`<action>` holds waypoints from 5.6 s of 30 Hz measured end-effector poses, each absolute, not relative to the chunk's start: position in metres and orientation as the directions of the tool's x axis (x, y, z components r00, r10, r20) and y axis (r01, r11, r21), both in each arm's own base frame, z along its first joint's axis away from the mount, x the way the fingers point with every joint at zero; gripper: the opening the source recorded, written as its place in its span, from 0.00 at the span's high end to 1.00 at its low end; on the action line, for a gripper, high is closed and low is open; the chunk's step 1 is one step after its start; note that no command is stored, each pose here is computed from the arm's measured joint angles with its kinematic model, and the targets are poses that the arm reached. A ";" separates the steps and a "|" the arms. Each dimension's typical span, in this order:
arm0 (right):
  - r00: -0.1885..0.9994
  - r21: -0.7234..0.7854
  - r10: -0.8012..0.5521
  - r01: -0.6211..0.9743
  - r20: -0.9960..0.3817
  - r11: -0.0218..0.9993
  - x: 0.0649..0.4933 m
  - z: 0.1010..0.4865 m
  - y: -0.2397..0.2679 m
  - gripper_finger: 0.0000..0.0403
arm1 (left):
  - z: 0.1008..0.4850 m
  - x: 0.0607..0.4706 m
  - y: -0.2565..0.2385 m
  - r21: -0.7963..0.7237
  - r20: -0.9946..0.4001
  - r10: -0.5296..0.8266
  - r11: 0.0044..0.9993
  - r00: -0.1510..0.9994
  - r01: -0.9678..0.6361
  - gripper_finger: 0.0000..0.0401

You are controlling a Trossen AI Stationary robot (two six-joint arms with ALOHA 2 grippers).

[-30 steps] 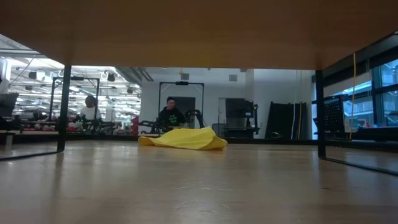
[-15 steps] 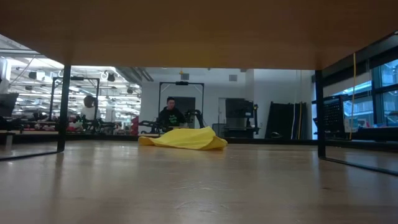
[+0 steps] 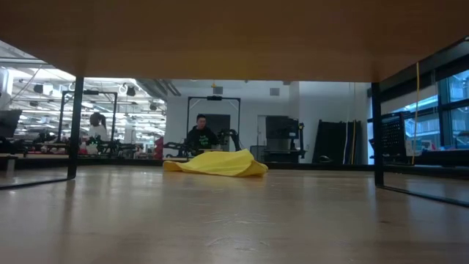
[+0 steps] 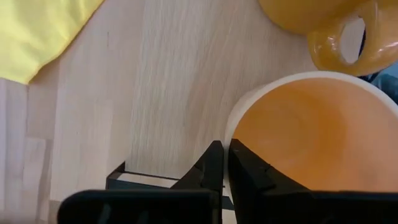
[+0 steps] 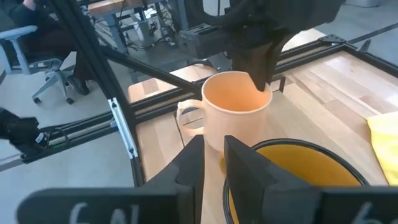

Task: Stack small to large cups/mugs on shelf
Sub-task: Put the light orange mug on the shelf

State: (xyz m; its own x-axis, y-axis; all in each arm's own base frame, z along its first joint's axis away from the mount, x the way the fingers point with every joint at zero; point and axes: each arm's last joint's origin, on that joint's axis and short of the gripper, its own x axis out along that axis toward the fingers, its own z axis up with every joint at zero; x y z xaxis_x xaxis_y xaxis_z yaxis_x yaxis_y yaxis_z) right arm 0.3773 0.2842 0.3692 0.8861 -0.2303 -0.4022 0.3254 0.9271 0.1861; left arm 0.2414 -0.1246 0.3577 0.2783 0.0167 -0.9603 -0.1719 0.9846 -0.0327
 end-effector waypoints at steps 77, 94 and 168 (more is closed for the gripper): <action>0.900 0.194 -0.196 0.288 -0.389 0.938 0.379 0.372 0.286 0.84 | 0.363 0.228 -0.139 0.017 -0.948 0.099 0.965 0.302 -0.263 0.95; 0.902 0.198 -0.194 0.287 -0.385 0.937 0.379 0.372 0.287 0.84 | 0.363 0.228 -0.139 0.017 -0.948 0.099 0.964 0.302 -0.264 0.92; 0.890 0.150 -0.174 0.257 -0.421 0.955 0.383 0.370 0.281 0.84 | 0.302 0.178 -0.279 -0.103 -0.734 0.281 0.854 0.618 -0.511 1.00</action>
